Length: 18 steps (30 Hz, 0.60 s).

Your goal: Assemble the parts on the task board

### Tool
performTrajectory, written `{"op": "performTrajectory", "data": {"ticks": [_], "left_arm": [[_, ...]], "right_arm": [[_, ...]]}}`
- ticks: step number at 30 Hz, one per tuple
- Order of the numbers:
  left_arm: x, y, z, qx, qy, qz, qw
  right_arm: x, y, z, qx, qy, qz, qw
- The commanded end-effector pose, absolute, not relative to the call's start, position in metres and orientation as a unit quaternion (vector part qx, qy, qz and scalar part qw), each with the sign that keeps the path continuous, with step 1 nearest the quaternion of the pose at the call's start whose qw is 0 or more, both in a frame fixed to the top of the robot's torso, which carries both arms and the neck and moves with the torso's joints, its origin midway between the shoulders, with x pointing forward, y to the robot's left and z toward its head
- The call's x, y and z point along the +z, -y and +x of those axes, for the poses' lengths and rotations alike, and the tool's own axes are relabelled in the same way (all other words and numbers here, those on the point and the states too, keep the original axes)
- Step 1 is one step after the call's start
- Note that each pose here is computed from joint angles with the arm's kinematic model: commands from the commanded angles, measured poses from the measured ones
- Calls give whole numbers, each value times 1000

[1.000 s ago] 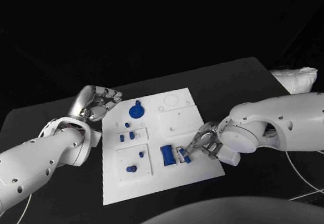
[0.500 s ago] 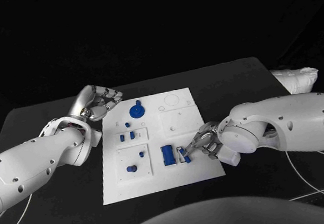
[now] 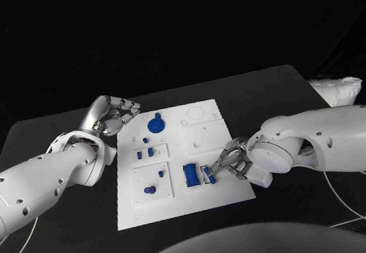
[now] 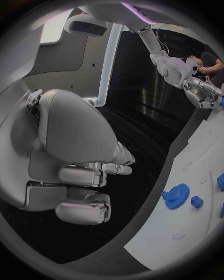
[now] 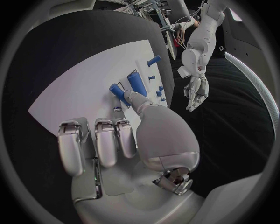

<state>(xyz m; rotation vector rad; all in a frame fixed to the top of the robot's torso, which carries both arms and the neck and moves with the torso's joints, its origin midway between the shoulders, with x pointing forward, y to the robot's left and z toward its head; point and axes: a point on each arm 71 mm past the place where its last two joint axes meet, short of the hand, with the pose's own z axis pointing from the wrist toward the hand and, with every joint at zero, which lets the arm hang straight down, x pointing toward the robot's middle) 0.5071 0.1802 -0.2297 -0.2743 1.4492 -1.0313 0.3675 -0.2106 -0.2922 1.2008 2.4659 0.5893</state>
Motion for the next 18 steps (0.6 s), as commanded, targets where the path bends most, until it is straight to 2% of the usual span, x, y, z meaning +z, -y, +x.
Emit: {"op": "performTrajectory", "data": {"ticks": [1, 18], "left_arm": [[-229, -178, 507, -453, -632, -117, 618], [-229, -177, 507, -454, -632, -117, 617]], "right_arm": [[-294, 208, 366, 207, -870, 417, 161], [-294, 207, 367, 204, -871, 418, 161]]}}
